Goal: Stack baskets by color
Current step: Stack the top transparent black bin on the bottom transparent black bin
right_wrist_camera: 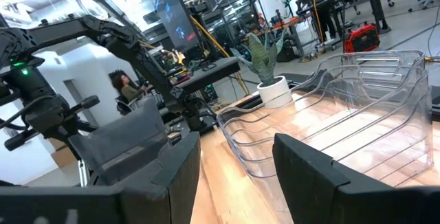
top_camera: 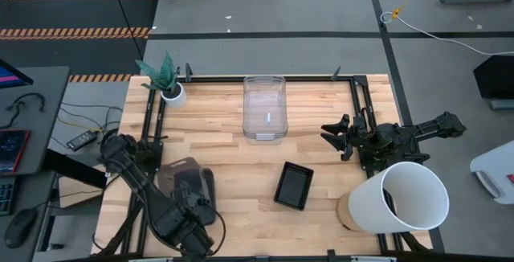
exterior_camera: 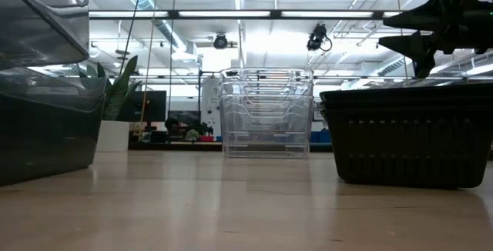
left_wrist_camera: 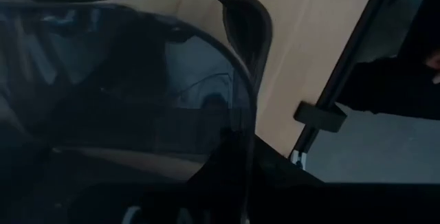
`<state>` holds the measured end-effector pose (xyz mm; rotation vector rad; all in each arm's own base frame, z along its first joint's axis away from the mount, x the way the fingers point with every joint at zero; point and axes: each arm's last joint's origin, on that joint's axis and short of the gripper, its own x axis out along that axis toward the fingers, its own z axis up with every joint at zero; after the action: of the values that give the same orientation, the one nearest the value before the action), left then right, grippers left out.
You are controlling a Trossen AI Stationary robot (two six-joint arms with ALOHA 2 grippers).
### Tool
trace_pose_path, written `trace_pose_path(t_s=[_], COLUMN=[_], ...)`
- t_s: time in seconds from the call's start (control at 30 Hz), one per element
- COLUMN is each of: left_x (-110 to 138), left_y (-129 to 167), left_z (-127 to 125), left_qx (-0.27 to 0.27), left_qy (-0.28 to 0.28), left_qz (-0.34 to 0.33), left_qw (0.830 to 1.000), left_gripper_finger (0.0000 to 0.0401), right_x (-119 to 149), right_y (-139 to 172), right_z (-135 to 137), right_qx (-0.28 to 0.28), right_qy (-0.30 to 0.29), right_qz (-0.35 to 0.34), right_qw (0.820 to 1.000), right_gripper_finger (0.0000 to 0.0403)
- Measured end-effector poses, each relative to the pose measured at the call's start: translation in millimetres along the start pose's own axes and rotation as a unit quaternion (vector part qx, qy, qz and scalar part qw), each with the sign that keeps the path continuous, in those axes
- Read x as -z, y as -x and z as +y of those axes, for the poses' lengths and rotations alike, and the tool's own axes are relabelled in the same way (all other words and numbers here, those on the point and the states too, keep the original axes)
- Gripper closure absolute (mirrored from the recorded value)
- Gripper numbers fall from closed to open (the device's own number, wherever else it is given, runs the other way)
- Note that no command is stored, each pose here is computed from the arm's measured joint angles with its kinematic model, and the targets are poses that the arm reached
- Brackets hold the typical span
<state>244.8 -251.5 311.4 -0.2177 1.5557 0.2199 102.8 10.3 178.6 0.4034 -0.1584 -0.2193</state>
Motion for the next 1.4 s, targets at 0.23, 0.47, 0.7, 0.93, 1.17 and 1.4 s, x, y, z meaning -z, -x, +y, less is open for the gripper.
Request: trace_pose_path(t_s=[0.23,0.47,0.7,0.93,1.17,1.4], left_x=[-3,0,4,11,8,-1], left_y=[-7,-7,-8,-7,-12,-28], left_z=[-7,-10,-10,-11,-16,-21], left_qx=[0.014,0.027,0.020,0.011,0.011,-0.007], left_qy=[-0.020,-0.037,-0.043,-0.075,-0.063,-0.093], left_qz=[0.011,0.021,0.036,0.040,0.028,0.053], left_qw=[1.000,0.999,0.998,0.996,0.998,0.994], left_gripper_finger=[0.0401,0.0401,0.0401,0.0401,0.0401,0.0401], right_x=[0,-1,-1,-1,-1,-1], right_y=[0,0,0,0,0,0], right_z=[0,1,1,1,0,1], right_qx=[0.000,-0.003,-0.003,-0.003,-0.002,-0.002], right_qy=[0.000,-0.004,-0.004,-0.004,-0.003,-0.004], right_qz=[-0.001,-0.007,-0.007,-0.006,-0.006,-0.006], right_qw=[1.000,1.000,1.000,1.000,1.000,1.000], right_gripper_finger=[0.0214,0.0214,0.0214,0.0214,0.0214,0.0214])
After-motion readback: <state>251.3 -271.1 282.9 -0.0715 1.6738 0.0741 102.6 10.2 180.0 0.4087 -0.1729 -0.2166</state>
